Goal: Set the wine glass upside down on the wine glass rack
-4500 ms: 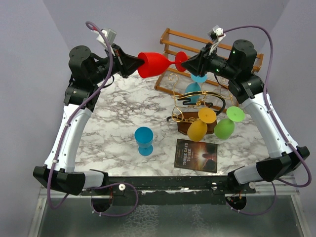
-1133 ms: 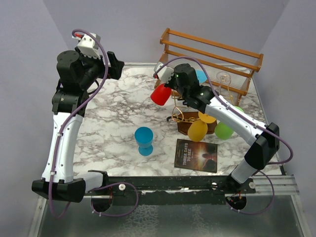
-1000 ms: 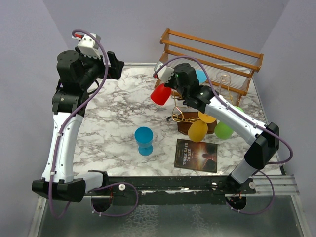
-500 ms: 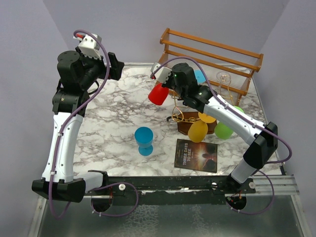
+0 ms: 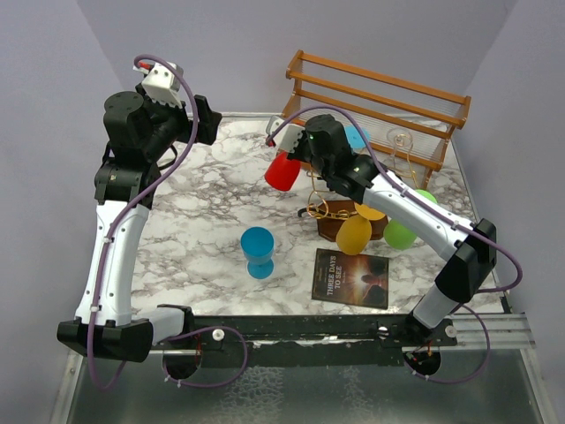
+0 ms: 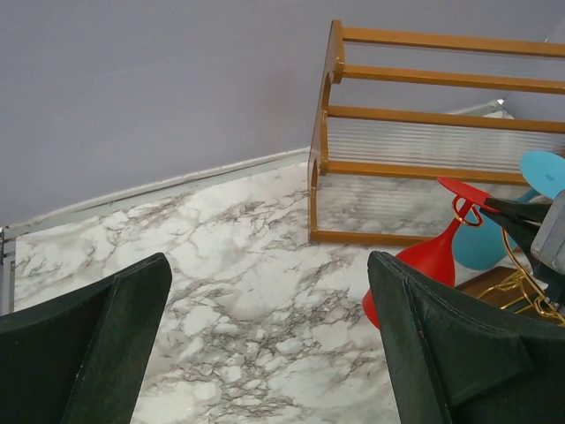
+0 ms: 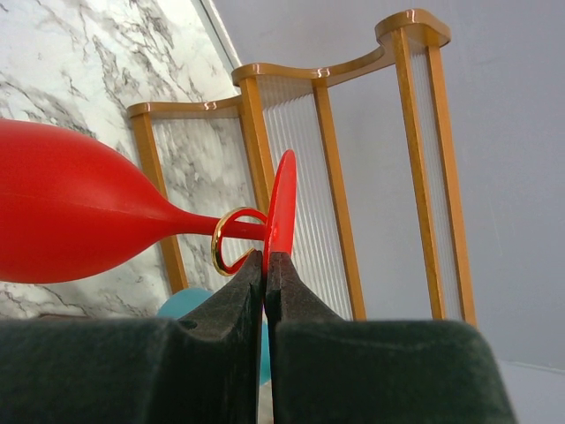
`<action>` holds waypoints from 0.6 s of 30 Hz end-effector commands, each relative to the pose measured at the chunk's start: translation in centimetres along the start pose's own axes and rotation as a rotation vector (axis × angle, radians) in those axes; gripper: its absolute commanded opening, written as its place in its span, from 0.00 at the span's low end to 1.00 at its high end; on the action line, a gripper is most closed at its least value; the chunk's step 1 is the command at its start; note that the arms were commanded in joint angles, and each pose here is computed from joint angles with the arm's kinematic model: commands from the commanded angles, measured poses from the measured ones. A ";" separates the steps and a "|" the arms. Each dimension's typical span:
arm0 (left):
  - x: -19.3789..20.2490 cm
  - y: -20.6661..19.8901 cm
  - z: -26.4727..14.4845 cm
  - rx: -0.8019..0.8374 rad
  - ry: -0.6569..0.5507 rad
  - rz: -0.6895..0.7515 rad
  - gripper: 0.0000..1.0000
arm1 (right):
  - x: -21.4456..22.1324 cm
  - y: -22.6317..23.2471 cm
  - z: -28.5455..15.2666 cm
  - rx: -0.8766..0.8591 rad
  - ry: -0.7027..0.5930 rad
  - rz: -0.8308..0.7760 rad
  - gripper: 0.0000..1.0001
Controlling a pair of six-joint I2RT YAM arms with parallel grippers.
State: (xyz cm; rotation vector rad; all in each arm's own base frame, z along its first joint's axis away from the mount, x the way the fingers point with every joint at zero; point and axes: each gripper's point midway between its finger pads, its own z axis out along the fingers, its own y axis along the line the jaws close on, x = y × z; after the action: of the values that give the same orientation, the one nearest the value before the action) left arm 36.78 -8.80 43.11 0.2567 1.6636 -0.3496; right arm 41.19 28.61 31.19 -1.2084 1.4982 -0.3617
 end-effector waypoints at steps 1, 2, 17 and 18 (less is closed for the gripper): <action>-0.5 0.7 -0.3 -0.033 -0.029 0.039 0.97 | -1.9 0.2 -1.1 -0.021 -0.067 -0.009 0.05; -0.5 0.8 -0.3 -0.037 -0.028 0.043 0.97 | -1.9 0.4 -1.1 -0.025 -0.066 -0.012 0.05; 0.7 1.7 0.1 -0.066 -0.007 0.088 0.97 | -2.0 1.7 -1.3 -0.063 -0.062 -0.034 0.10; 0.8 1.7 0.1 -0.064 -0.007 0.089 0.97 | -2.0 1.8 -1.3 -0.067 -0.063 -0.033 0.11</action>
State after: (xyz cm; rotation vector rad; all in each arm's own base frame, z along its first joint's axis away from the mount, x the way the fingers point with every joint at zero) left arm 37.47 -8.00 41.10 0.2813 1.6938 -0.2755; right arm 40.32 29.41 30.83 -1.2617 1.4815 -0.3636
